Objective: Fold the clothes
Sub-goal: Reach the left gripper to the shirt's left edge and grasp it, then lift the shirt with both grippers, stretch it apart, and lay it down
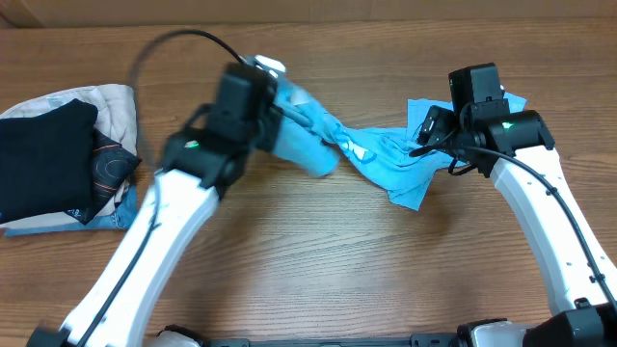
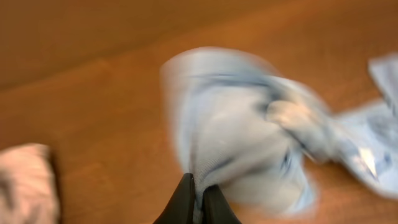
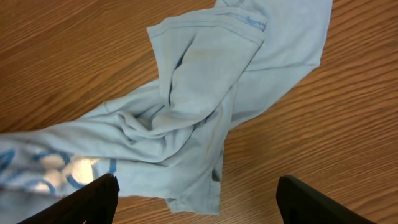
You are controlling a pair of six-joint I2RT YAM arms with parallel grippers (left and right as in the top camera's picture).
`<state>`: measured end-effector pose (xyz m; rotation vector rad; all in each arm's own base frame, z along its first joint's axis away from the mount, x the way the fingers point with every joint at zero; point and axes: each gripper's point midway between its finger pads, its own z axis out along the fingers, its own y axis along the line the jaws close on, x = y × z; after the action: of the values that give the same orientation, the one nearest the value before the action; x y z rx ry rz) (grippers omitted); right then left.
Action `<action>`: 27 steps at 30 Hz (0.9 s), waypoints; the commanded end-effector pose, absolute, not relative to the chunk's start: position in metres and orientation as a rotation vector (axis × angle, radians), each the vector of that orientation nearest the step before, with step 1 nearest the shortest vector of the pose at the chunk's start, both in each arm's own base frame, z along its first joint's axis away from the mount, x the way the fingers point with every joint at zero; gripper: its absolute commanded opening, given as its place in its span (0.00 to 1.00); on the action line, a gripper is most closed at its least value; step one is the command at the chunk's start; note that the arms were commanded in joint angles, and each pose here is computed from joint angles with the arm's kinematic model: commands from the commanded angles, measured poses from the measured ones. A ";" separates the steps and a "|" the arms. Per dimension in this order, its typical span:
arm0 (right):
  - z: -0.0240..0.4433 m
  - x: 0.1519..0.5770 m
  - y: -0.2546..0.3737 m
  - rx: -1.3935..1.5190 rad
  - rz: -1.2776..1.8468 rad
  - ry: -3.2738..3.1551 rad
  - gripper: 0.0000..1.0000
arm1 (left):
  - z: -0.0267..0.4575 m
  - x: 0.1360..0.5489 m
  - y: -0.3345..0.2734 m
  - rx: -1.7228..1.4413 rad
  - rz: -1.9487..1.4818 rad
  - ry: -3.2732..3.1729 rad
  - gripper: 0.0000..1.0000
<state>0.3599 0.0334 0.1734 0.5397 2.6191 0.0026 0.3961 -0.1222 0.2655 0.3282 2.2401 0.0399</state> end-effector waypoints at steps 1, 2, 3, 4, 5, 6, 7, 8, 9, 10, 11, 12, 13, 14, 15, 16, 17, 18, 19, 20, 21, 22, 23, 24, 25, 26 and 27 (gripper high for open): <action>0.169 0.362 0.042 0.523 0.061 2.648 0.85 | 0.300 0.393 -0.108 0.292 0.092 2.161 0.04; 0.162 0.363 0.046 0.494 0.080 2.677 0.85 | 0.308 0.391 -0.106 0.286 0.095 2.142 0.04; 0.157 0.363 0.049 0.476 0.091 2.696 0.85 | 0.312 0.390 -0.105 0.291 0.103 2.132 0.04; 0.153 0.364 0.051 0.457 0.092 2.713 0.85 | 0.313 0.390 -0.103 0.295 0.121 2.125 0.04; 0.147 0.365 0.052 0.434 0.092 2.735 0.85 | 0.315 0.390 -0.098 0.283 0.152 2.120 0.04; 0.140 0.366 0.053 0.413 0.085 2.755 0.85 | 0.316 0.391 -0.092 0.263 0.189 2.118 0.04; 0.135 0.366 0.053 0.403 0.075 2.770 0.85 | 0.317 0.391 -0.087 0.244 0.223 2.115 0.04; 0.128 0.367 0.053 0.387 0.065 2.789 0.85 | 0.318 0.391 -0.081 0.225 0.258 2.113 0.04; 0.123 0.369 0.052 0.391 0.054 2.798 0.85 | 0.319 0.391 -0.077 0.211 0.284 2.111 0.04; 0.117 0.371 0.051 0.397 0.046 2.805 0.85 | 0.320 0.391 -0.075 0.201 0.302 2.109 0.04; 0.112 0.375 0.051 0.402 0.048 2.805 0.86 | 0.320 0.391 -0.071 0.191 0.323 2.106 0.04; 0.108 0.380 0.051 0.403 0.050 2.802 0.85 | 0.321 0.391 -0.070 0.188 0.333 2.104 0.04; 0.103 0.386 0.053 0.401 0.055 2.794 0.85 | 0.321 0.391 -0.070 0.189 0.331 2.103 0.04; 0.100 0.392 0.054 0.399 0.062 2.783 0.85 | 0.321 0.391 -0.071 0.188 0.329 2.103 0.04; 0.096 0.397 0.055 0.398 0.066 2.774 0.85 | 0.321 0.391 -0.071 0.190 0.326 2.103 0.04; 0.092 0.402 0.055 0.397 0.069 2.765 0.85 | 0.321 0.391 -0.071 0.191 0.326 2.104 0.04; 0.089 0.406 0.056 0.397 0.071 2.761 0.85 | 0.321 0.391 -0.071 0.191 0.327 2.105 0.04; 0.082 0.410 0.057 0.397 0.071 2.762 0.84 | 0.321 0.391 -0.071 0.191 0.327 2.106 0.04; 0.077 0.412 0.058 0.397 0.075 2.767 0.82 | 0.321 0.391 -0.071 0.191 0.327 2.106 0.04; 0.071 0.413 0.059 0.396 0.084 2.776 0.81 | 0.321 0.391 -0.071 0.191 0.327 2.106 0.04; 0.067 0.414 0.061 0.396 0.092 2.784 0.80 | 0.321 0.391 -0.071 0.191 0.327 2.105 0.04; 0.063 0.414 0.063 0.394 0.102 2.792 0.80 | 0.321 0.391 -0.071 0.191 0.327 2.105 0.04; 0.060 0.415 0.064 0.393 0.112 2.798 0.79 | 0.321 0.391 -0.071 0.191 0.326 2.104 0.04; 0.056 0.416 0.066 0.391 0.126 2.803 0.77 | 0.321 0.391 -0.071 0.190 0.326 2.104 0.04; 0.054 0.417 0.068 0.389 0.138 2.803 0.74 | 0.321 0.391 -0.071 0.191 0.326 2.104 0.04; 0.052 0.418 0.069 0.388 0.147 2.805 0.70 | 0.321 0.391 -0.071 0.191 0.327 2.105 0.04; 0.050 0.420 0.071 0.386 0.162 2.804 0.64 | 0.321 0.391 -0.071 0.191 0.327 2.105 0.04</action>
<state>0.4145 0.0649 0.0532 0.3939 2.8045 0.1046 0.3915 -0.0758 0.3041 0.2036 2.1467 0.3000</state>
